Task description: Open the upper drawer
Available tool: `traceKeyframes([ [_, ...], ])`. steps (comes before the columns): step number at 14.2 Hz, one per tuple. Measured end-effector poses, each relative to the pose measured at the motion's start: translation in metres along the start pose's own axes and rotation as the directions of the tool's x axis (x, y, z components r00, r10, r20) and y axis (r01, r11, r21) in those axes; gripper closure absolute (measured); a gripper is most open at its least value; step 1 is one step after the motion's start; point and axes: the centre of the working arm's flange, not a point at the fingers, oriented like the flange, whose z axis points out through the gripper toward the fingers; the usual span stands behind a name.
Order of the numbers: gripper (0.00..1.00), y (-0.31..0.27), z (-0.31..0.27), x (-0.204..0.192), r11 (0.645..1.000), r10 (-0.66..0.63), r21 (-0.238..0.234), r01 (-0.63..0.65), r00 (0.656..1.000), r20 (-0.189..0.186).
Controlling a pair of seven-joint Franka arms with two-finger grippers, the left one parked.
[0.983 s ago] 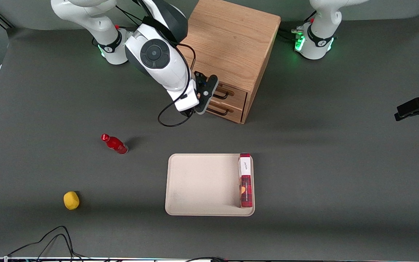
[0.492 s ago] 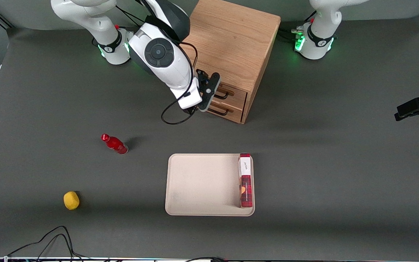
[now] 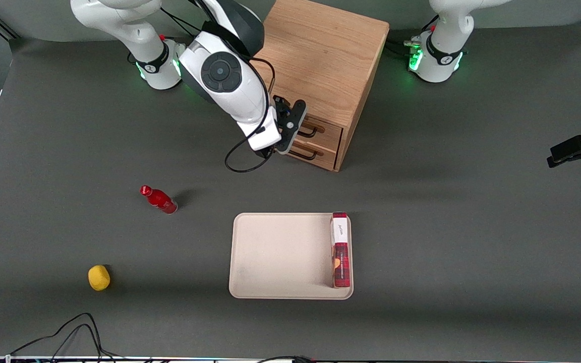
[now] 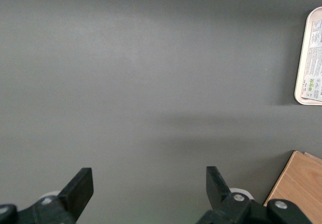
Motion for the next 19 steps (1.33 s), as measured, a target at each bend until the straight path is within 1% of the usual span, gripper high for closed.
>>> traceKeyframes([
  [3, 0.0, 0.001, 0.001, 0.001, 1.0, 0.002, 0.0, -0.002, 1.0, -0.012],
  [11, 0.0, 0.006, 0.003, 0.001, 1.0, 0.012, 0.005, -0.012, 1.0, -0.017],
  [14, 0.0, 0.013, 0.032, -0.001, 1.0, 0.013, 0.017, -0.013, 1.0, 0.015],
  [15, 0.0, 0.014, 0.039, -0.001, 1.0, 0.011, 0.02, -0.011, 1.0, 0.02],
  [19, 0.0, 0.014, 0.042, 0.0, 1.0, 0.01, 0.022, -0.011, 1.0, 0.021],
])
